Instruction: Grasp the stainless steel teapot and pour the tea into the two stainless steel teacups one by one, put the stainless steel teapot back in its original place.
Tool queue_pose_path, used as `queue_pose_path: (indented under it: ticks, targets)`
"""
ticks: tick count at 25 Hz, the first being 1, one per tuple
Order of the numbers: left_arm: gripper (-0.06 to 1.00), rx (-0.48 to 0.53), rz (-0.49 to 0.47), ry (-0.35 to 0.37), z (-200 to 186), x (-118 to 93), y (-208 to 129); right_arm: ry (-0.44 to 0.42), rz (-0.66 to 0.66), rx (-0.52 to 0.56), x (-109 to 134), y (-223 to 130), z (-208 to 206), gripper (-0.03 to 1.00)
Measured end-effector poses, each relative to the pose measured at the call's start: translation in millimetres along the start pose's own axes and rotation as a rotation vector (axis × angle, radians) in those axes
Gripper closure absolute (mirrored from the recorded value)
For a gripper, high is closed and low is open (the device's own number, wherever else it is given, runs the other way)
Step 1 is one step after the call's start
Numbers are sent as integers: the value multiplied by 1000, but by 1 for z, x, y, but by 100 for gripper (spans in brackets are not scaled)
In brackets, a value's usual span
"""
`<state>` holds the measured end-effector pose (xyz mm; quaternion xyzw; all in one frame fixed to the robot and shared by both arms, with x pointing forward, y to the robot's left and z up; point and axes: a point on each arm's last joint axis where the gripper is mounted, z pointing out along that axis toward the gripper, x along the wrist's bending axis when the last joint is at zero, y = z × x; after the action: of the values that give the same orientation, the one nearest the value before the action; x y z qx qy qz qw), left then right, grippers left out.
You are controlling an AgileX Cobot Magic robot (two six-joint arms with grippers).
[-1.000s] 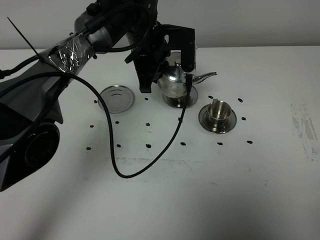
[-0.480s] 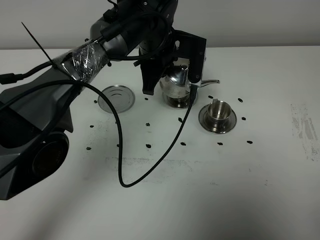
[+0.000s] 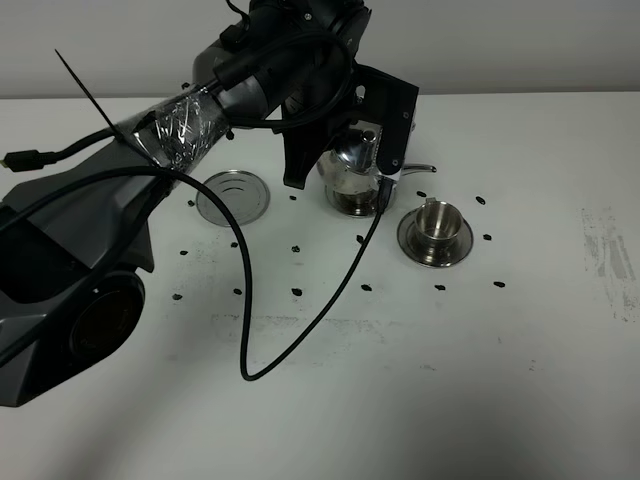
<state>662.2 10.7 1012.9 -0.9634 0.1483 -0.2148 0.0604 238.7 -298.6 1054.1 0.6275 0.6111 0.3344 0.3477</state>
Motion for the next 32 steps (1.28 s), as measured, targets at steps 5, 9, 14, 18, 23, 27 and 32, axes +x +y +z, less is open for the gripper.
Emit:
queue_pose_path:
  ticks: [5, 9, 14, 18, 23, 27, 32]
  targets:
    - [77, 11, 29, 4, 0, -1, 2, 0, -1, 0, 0, 0, 0, 73]
    - [78, 29, 62, -4, 8, -2, 4, 0, -1, 0, 0, 0, 0, 73]
    - [77, 38, 93, -9, 12, -4, 9, 0, -1, 0, 0, 0, 0, 73]
    - [77, 54, 103, -2, 11, -4, 9, 0, -1, 0, 0, 0, 0, 73]
    - [77, 88, 125, 13, 10, -3, 8, 0, -1, 0, 0, 0, 0, 73]
    - [77, 92, 144, 18, 8, -4, 13, 0, -1, 0, 0, 0, 0, 73]
    - [77, 116, 165, 32, 6, -4, 16, 0, -1, 0, 0, 0, 0, 73]
